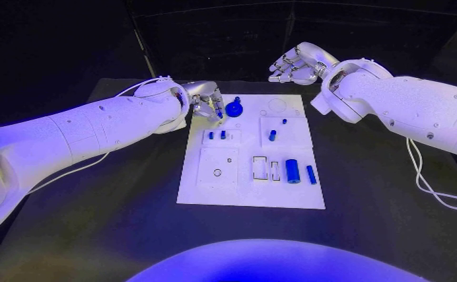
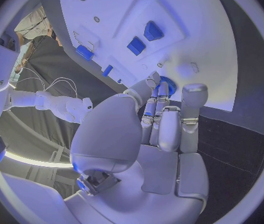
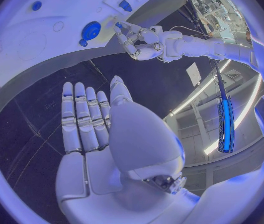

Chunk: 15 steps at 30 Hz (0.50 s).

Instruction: Assemble the parts on the task board

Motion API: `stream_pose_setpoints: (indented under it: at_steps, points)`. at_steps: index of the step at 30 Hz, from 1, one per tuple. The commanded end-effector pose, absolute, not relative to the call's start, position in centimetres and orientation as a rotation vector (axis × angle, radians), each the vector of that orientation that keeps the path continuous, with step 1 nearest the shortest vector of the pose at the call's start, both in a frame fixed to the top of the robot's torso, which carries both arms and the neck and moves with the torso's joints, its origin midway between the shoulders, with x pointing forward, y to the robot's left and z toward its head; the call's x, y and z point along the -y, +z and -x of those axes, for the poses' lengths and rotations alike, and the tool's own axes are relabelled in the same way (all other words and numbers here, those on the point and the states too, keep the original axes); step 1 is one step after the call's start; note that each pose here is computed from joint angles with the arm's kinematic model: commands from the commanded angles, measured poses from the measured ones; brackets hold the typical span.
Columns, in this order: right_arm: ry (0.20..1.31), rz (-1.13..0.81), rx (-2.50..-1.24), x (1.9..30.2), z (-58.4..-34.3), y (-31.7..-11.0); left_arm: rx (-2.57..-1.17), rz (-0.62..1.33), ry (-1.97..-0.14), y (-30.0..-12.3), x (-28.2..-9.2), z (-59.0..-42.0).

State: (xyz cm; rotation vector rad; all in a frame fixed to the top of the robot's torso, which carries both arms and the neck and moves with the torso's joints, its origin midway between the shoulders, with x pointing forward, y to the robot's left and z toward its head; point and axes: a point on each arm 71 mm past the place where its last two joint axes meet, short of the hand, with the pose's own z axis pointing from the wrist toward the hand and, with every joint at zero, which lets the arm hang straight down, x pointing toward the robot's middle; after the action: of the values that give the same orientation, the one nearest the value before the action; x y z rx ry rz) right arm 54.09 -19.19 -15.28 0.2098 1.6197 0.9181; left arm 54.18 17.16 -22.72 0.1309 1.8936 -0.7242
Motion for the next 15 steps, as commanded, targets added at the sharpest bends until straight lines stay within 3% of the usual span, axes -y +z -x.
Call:
stream_pose_setpoints:
  at_steps: [1, 15]
  points:
    - [0.924, -0.209, -1.614, 19.19, -54.09, -15.15, -1.933, -0.118, -0.729, -22.93, -17.18, -54.20]
    - [0.925, -0.209, -1.614, 19.25, -54.01, -15.16, -1.983, -0.114, -0.712, -23.88, -17.19, -54.35]
